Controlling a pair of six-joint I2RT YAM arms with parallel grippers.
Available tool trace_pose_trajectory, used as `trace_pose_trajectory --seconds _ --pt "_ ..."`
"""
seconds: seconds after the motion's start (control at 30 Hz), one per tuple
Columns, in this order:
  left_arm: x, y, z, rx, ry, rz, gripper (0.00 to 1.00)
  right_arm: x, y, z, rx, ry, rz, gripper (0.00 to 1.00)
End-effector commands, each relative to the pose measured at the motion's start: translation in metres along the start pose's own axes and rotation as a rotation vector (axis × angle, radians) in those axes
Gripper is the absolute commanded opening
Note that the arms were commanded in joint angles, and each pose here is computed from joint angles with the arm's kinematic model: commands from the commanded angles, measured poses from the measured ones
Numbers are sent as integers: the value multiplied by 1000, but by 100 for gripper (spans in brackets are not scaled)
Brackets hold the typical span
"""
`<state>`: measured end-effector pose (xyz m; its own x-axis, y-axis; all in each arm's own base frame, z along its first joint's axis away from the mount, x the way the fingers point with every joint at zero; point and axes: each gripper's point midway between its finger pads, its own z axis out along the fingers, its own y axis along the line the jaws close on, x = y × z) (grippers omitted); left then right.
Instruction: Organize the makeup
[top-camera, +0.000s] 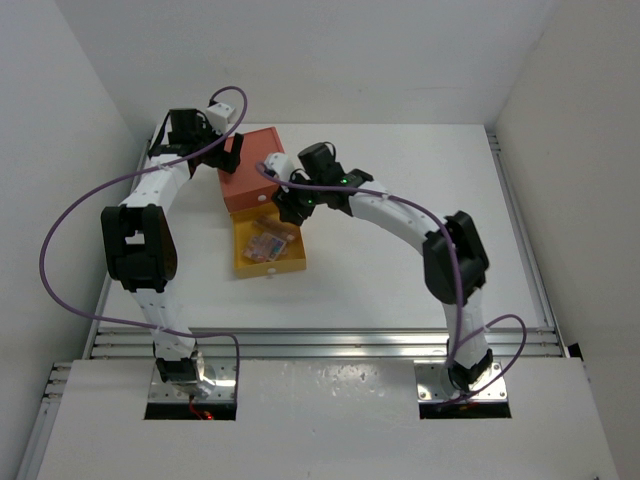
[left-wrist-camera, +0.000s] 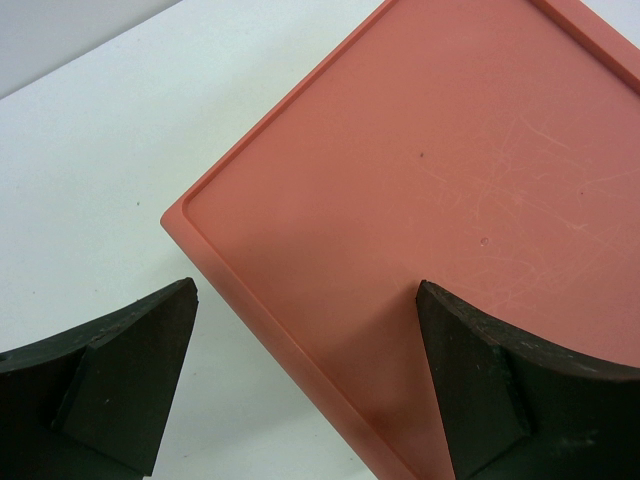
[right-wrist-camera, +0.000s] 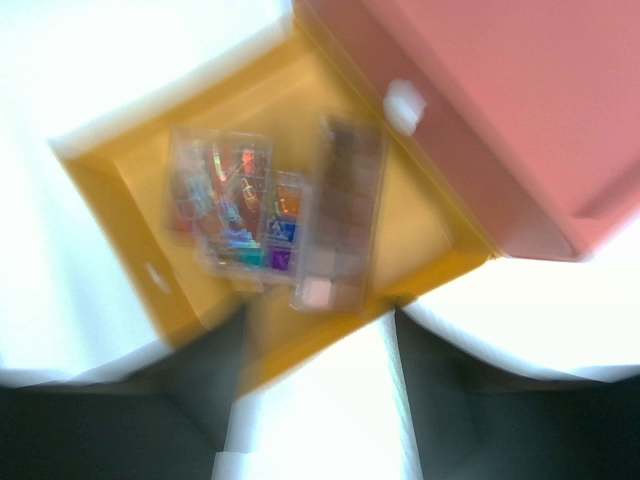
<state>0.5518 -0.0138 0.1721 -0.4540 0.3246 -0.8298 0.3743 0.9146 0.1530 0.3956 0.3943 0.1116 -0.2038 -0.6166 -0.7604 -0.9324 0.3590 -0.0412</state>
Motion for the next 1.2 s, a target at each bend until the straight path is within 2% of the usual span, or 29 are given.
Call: trace_pose_trajectory --seconds 0.0,0.03,0.07,0.1,0.13,0.3,0.4,0.5,0.7,0.93,1.17 --pt "55 -7 0 44 175 -38 97 -76 14 -71 56 -277 97 42" --pt "55 -7 0 44 175 -38 97 -63 17 -63 49 -262 102 32" --pt "55 -7 0 44 175 -38 97 -34 35 -67 24 -227 187 22" --pt "55 -6 3 44 175 -38 97 -31 44 -67 13 -234 224 5" --pt "55 -6 3 44 175 -38 97 -33 53 -65 0 -262 215 0" --pt "52 -14 5 55 176 2 97 20 135 -43 -202 -110 161 0" --pt "49 -12 8 52 169 4 97 44 161 -25 -285 -48 136 0" --pt "53 -12 13 56 178 1 97 59 167 -9 -299 -13 137 0" --pt "58 -13 19 70 185 6 97 53 142 30 -165 -106 133 0" --pt "70 -19 22 90 207 -3 97 61 58 54 229 -128 225 0" --pt "82 -24 22 111 228 6 97 26 -2 65 411 -243 223 0"
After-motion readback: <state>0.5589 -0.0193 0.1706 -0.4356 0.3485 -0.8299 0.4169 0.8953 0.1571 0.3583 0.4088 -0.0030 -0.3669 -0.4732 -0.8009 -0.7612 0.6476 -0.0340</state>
